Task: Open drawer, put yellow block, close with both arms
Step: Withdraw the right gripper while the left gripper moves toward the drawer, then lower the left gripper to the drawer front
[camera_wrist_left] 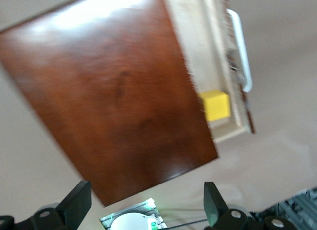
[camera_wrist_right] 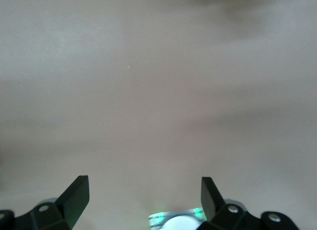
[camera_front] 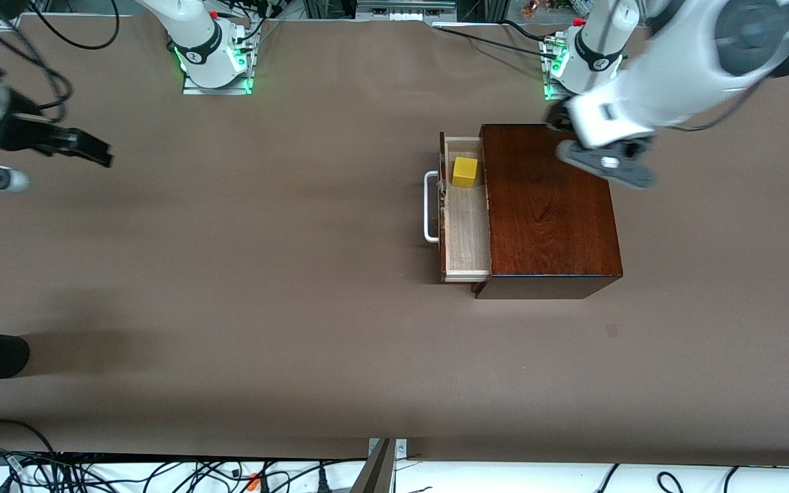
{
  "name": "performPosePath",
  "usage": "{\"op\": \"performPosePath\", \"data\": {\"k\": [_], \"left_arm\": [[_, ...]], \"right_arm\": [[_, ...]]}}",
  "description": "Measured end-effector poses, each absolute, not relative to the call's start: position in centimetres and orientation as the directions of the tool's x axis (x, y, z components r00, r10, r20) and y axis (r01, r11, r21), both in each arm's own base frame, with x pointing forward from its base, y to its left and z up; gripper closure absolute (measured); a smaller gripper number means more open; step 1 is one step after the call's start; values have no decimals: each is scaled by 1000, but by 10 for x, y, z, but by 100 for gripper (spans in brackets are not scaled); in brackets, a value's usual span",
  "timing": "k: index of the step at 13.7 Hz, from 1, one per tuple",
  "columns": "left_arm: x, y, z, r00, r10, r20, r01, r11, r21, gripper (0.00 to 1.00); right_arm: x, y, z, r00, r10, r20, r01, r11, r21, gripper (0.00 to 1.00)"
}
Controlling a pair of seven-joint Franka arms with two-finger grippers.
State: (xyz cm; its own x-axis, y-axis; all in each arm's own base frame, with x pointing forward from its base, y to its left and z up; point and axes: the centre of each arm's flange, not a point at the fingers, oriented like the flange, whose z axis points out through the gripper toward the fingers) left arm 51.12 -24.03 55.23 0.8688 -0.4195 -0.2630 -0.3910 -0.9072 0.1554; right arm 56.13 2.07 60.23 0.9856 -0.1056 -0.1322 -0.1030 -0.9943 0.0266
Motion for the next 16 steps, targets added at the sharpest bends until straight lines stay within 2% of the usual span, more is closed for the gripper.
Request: {"op": "performPosePath", "data": {"k": [3, 7, 11, 16], "left_arm": [[487, -307, 537, 756, -606, -246, -576, -796, 187, 0], [492, -359, 507, 606, -788, -105, -756, -612, 233, 0], [494, -419, 459, 403, -914, 42, -894, -384, 231, 0], [478, -484, 378, 217, -972, 84, -964, -200, 177, 0]], "right_arm": [[566, -18, 599, 994, 10, -107, 11, -1000, 9, 0], [567, -18, 594, 994, 24, -103, 25, -1000, 8, 0], [569, -16, 594, 996, -11, -90, -10, -1000, 12, 0], [569, -17, 594, 996, -23, -90, -22, -1000, 13, 0]]}}
